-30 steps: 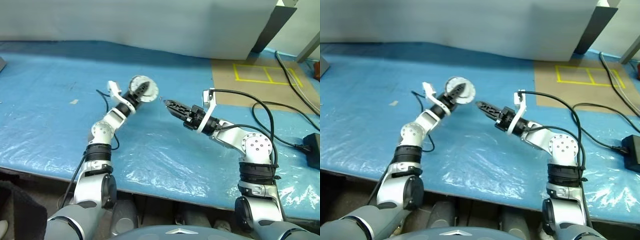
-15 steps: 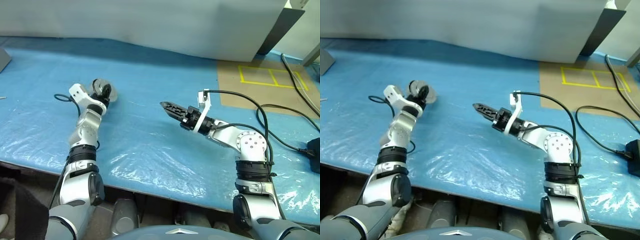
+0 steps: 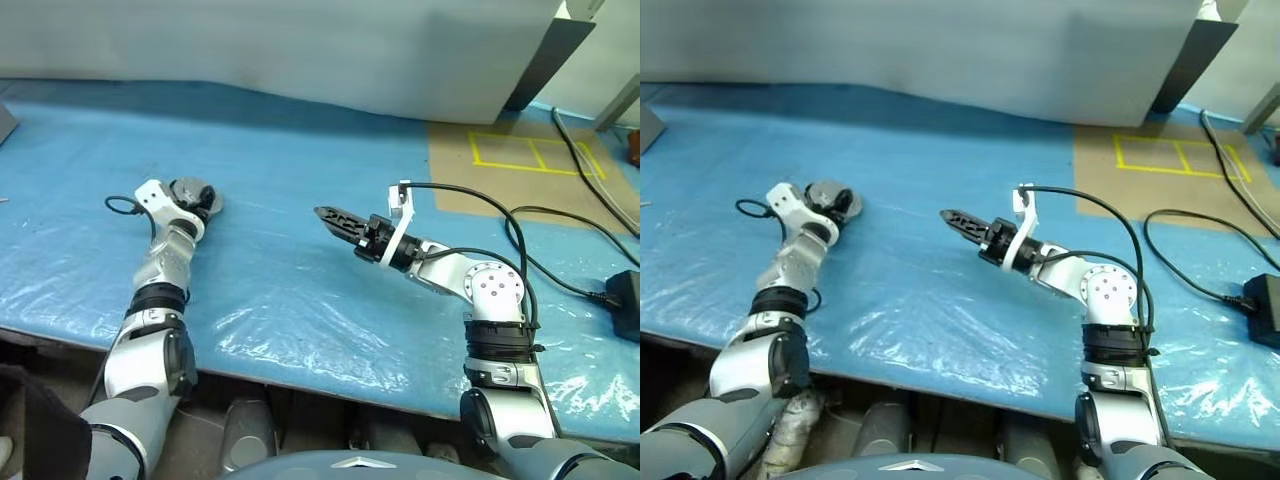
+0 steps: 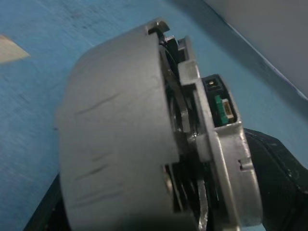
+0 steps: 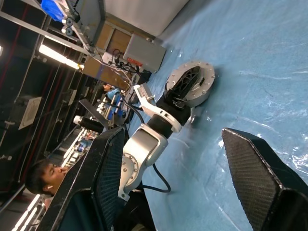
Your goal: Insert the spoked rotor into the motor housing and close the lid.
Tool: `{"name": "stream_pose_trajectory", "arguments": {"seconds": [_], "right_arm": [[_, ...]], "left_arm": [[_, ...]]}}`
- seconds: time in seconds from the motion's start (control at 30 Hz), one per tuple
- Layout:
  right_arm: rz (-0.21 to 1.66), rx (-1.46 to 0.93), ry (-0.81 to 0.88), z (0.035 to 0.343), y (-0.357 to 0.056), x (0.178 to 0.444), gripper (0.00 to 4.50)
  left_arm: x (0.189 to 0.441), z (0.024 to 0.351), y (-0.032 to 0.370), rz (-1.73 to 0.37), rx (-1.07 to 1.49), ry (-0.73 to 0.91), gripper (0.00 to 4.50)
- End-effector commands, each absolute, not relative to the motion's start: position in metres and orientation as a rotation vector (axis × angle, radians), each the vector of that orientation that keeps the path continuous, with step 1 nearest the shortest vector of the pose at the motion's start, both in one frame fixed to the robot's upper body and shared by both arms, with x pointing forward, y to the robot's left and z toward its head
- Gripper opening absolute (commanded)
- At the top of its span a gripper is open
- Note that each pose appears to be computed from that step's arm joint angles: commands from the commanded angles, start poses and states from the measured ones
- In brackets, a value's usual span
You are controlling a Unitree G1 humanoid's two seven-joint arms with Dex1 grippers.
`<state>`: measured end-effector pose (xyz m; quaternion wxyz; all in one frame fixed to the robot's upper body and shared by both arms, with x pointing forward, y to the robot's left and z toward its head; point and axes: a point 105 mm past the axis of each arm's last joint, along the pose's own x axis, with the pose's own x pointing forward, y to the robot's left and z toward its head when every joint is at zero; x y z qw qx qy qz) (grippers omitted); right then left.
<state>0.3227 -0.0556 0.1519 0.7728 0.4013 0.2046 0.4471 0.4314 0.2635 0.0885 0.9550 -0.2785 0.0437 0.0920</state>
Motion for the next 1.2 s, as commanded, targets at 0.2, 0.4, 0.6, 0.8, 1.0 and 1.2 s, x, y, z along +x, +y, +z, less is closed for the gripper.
{"name": "stream_pose_trajectory", "arguments": {"seconds": [0.2, 0.4, 0.6, 0.8, 1.0, 1.2], "right_arm": [[1.009, 0.846, 0.403, 0.159, -0.051, 0.323, 3.38], [1.008, 0.821, 0.418, 0.154, -0.048, 0.325, 3.38], [1.004, 0.788, 0.439, 0.148, -0.047, 0.324, 3.38], [0.996, 0.773, 0.450, 0.145, -0.048, 0.323, 3.38], [0.985, 0.775, 0.447, 0.143, -0.049, 0.324, 3.38], [0.979, 0.750, 0.411, 0.147, -0.050, 0.327, 3.38]], "left_arm": [[0.394, 0.069, 0.348, 0.522, -0.438, 0.124, 3.82], [0.407, 0.065, 0.311, 0.289, -0.728, 0.137, 3.82], [0.403, 0.086, 0.255, -0.097, -1.148, 0.063, 3.82], [0.383, 0.088, 0.233, -0.243, -1.227, 0.120, 3.82], [0.331, 0.079, 0.181, -0.527, -1.122, 0.351, 3.82], [0.313, 0.109, 0.131, -0.781, -0.924, 0.361, 3.82]]}}
